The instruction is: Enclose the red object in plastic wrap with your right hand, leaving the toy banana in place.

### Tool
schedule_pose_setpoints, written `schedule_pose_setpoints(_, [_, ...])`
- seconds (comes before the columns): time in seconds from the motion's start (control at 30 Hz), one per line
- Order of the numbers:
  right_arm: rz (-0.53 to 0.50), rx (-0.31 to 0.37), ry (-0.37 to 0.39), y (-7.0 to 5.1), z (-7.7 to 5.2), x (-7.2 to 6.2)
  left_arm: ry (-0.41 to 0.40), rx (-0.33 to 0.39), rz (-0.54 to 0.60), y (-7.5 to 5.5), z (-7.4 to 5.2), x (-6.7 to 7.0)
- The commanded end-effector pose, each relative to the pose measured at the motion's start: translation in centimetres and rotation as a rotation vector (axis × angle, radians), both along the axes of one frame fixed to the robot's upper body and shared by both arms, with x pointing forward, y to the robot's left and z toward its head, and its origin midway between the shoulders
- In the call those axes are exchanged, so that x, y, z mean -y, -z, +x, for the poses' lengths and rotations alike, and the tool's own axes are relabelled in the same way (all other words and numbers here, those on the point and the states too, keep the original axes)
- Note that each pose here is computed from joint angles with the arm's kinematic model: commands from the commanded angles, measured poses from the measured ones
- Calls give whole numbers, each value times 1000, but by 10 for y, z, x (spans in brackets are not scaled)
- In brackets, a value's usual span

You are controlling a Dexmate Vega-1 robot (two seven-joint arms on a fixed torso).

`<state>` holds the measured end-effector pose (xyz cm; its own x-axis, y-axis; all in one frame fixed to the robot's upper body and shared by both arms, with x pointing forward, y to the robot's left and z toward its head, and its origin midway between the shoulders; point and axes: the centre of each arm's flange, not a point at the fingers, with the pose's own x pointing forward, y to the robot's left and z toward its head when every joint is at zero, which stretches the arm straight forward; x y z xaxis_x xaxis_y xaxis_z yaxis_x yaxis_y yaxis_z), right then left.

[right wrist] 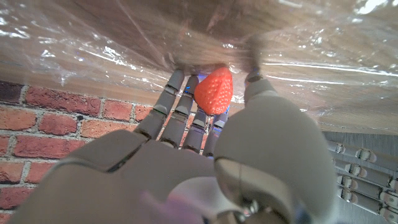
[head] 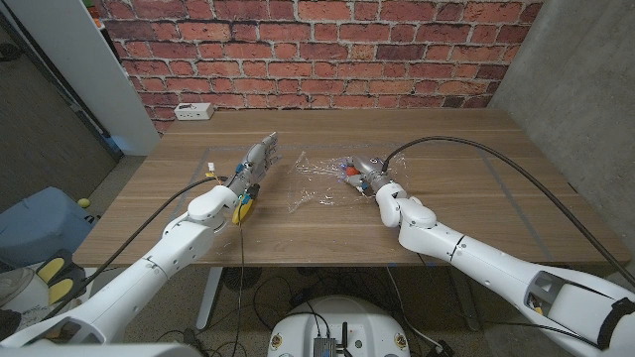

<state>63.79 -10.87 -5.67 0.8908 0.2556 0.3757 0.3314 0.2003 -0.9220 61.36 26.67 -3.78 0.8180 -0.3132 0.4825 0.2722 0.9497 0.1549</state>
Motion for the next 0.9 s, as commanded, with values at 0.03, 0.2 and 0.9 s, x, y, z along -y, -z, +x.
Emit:
schedule_pose_setpoints(0.03, [69, -58, 24, 4, -7, 14, 5, -1, 11, 1, -3, 4])
schedule_pose_setpoints(0.2, [132, -43, -8, 3, -12, 20, 8, 1, 12, 1, -4, 6])
schedule_pose_setpoints(0.9, [394, 229, -28, -1, -31, 41, 6, -40, 114, 3, -2, 8])
